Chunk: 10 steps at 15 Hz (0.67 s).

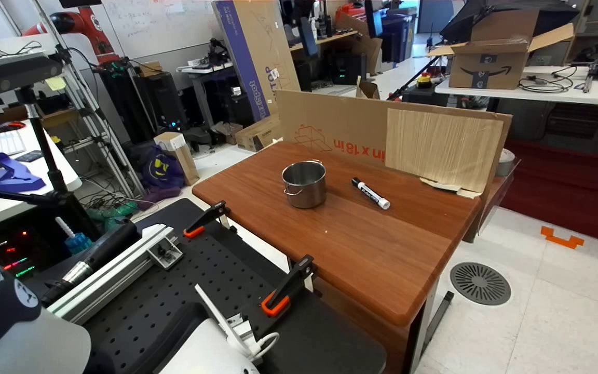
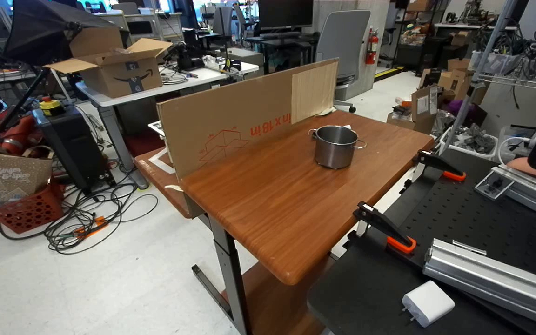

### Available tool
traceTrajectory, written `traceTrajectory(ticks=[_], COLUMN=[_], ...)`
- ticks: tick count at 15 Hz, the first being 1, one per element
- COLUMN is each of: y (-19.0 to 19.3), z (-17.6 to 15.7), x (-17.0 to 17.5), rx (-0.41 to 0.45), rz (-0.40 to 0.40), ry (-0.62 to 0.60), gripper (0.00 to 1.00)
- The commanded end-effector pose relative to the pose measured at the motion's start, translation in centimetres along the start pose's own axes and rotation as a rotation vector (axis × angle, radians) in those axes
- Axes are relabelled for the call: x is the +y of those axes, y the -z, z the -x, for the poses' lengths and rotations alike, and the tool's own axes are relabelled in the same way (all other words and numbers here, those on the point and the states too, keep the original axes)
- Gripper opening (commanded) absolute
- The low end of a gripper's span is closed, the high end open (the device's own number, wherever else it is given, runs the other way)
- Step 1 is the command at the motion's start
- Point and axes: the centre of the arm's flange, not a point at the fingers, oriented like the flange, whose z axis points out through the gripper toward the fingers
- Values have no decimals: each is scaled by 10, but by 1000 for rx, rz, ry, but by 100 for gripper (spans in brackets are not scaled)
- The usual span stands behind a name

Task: Place the marker in the silver pot

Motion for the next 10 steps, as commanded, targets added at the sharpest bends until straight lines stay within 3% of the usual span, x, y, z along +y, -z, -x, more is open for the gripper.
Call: traceTrajectory(ticks=[1, 10], y=[-25, -117], z=[-36, -84], x=[9, -4], rx=[20, 77], rz=[42, 37], ry=[145, 505], gripper=[100, 100])
